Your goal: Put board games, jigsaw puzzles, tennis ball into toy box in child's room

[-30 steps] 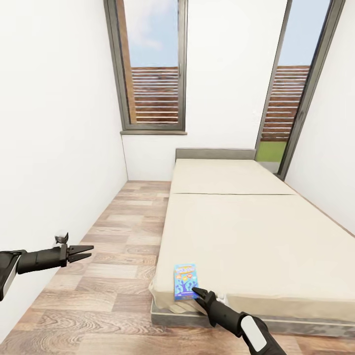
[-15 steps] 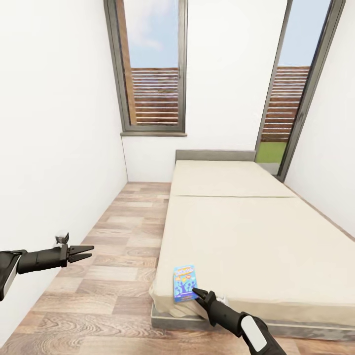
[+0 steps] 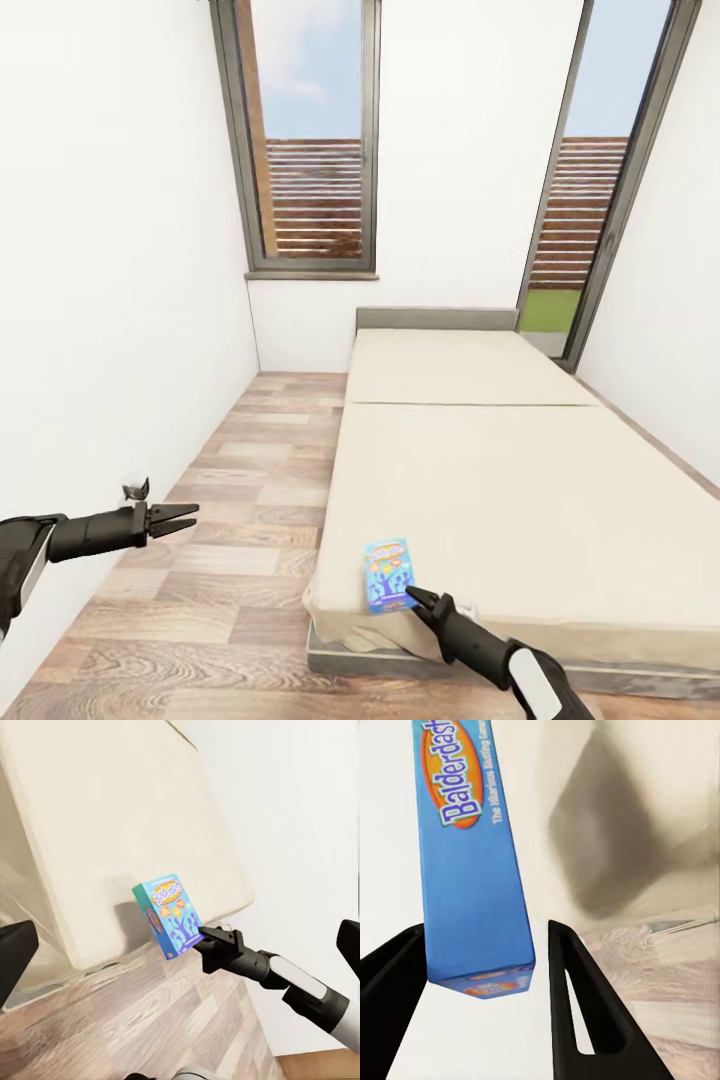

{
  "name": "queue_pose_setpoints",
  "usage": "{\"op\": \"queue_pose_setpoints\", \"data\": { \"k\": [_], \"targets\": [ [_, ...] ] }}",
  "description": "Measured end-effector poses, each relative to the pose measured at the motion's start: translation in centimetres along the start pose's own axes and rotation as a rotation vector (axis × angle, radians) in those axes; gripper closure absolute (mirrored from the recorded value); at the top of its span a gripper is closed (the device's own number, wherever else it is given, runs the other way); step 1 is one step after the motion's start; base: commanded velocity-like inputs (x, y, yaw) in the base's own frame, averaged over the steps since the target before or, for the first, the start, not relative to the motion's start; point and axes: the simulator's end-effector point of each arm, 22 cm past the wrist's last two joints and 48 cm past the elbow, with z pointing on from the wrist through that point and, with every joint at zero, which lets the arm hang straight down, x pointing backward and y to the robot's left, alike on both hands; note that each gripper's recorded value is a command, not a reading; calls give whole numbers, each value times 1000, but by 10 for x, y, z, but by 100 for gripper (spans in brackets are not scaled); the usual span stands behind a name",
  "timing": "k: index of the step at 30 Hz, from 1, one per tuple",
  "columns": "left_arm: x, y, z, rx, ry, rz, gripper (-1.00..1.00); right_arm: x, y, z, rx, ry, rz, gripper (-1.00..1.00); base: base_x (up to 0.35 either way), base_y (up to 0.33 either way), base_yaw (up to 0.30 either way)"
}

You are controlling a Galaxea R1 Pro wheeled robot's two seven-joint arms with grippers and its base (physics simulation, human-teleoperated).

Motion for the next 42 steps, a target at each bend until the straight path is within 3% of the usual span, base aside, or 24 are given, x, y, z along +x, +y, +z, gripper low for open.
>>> {"op": "queue_pose_setpoints", "data": {
  "k": [4,10,19,29,42],
  "targets": [
    [-8,-8,0,0,2,-13,-100,-12,4,-16,-13,-32,7,100,0,0,0],
    [-18,-18,-3,-5,3,-26,-100,-39,18,-21,20,-64,-52,100,0,0,0],
    [-30,-32,-6,-5,3,-27,-100,-52,36,-15,72,-66,-105,100,0,0,0],
    [-42,-47,-10,-5,3,-27,-100,-63,54,-17,86,-102,-123,100,0,0,0],
    [-57,-67,-14,-5,5,-27,-100,-65,77,-25,88,-100,-122,100,0,0,0]
  ]
}}
